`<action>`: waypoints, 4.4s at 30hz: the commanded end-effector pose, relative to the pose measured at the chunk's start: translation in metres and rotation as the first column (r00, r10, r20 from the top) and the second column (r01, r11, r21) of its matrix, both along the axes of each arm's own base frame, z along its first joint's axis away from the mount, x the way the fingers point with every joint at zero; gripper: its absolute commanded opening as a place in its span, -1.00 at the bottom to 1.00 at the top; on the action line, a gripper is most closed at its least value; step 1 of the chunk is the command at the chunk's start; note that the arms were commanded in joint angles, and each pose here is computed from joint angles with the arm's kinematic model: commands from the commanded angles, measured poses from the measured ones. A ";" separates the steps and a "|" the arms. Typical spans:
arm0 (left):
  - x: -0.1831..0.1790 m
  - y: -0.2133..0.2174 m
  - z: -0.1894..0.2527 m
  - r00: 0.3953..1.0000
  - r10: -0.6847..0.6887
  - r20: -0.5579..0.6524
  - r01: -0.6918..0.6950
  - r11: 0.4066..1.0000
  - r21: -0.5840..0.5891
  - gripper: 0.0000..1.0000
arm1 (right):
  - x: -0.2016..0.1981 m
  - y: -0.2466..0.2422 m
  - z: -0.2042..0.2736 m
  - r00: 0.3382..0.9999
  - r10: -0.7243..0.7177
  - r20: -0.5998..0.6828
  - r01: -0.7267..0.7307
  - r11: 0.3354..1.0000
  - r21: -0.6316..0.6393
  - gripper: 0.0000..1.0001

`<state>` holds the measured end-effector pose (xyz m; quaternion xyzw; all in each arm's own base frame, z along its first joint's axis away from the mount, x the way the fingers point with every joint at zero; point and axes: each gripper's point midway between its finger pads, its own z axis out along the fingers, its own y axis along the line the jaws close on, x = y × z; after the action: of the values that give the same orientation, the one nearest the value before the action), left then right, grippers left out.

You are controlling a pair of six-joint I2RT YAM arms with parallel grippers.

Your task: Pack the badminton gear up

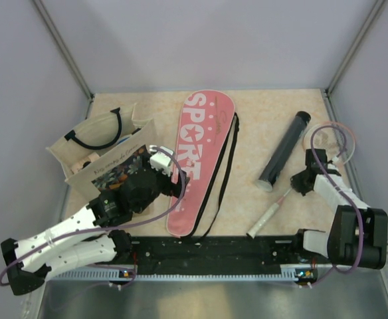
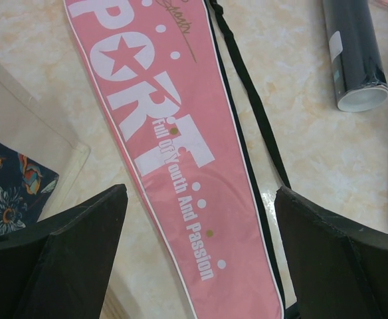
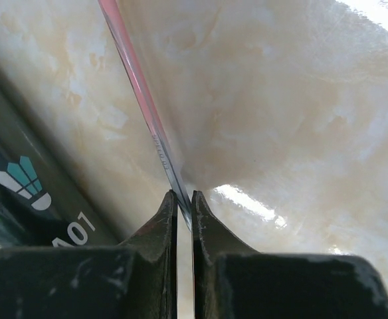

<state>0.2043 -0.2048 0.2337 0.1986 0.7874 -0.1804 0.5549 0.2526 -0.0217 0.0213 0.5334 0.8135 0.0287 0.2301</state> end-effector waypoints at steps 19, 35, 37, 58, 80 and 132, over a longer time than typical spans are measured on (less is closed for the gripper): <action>-0.002 -0.007 0.016 1.000 -0.015 -0.015 0.015 0.999 -0.049 0.93 | 0.026 0.001 0.149 0.934 0.058 0.354 -0.002 0.988 -0.155 -1.00; -0.008 -0.016 0.031 0.999 -0.040 -0.025 0.036 0.985 -0.172 0.86 | 0.086 0.096 0.214 0.848 0.254 0.465 -0.147 0.956 -0.253 -1.00; -0.006 -0.015 0.027 0.999 -0.012 -0.044 0.004 0.985 -0.171 0.85 | 0.094 0.117 0.214 0.832 0.287 0.475 -0.180 0.949 -0.257 -1.00; -0.040 -0.093 -0.036 0.889 -0.256 -0.379 0.052 0.880 -0.472 0.52 | 0.109 0.248 0.124 0.783 0.463 0.415 -0.426 0.886 -0.186 -1.00; -0.055 -0.124 -0.083 0.780 -0.343 -0.523 0.063 0.875 -0.479 -0.07 | 0.096 0.260 0.089 0.764 0.518 0.385 -0.500 0.852 -0.156 -1.00; -0.059 -0.126 -0.061 0.746 -0.417 -0.520 -0.106 0.696 -0.710 -1.00 | 0.080 0.231 0.109 0.544 0.413 0.730 -0.643 0.764 0.048 0.01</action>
<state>0.1366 -0.3265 0.1391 -0.0138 0.8187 -0.5269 0.2280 0.3241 0.1991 0.1080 0.2290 0.8158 0.3576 0.3926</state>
